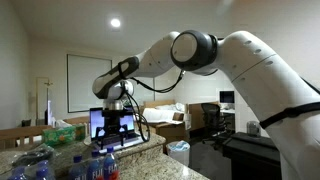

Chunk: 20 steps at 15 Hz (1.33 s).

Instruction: Move the three bottles to the right, one at a time

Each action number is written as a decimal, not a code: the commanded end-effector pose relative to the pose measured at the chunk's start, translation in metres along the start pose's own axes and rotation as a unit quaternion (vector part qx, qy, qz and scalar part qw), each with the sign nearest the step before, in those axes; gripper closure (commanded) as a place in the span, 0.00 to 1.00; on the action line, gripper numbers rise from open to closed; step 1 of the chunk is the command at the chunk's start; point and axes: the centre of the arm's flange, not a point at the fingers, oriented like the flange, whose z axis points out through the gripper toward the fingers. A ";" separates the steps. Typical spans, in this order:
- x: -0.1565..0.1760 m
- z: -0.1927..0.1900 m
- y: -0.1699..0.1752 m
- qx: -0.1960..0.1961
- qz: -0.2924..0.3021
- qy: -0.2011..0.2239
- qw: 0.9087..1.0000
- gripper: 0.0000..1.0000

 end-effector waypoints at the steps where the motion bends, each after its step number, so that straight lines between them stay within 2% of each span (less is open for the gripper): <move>1: 0.002 -0.003 -0.005 -0.015 0.006 -0.016 1.000 0.00; 2: 0.000 -0.003 -0.005 -0.018 0.008 -0.019 1.000 0.23; 4: -0.002 -0.005 -0.003 -0.019 0.009 -0.026 0.999 0.33; 8: -0.002 -0.003 -0.004 -0.025 0.008 -0.040 0.999 0.61; 13: 0.000 0.001 -0.008 -0.031 0.002 -0.051 0.998 0.91; 17: 0.001 0.004 -0.011 -0.035 0.000 -0.056 0.998 0.99; 19: -0.002 0.004 -0.013 -0.034 -0.002 -0.061 0.998 0.90; 20: -0.003 0.004 -0.013 -0.035 -0.003 -0.062 0.997 0.69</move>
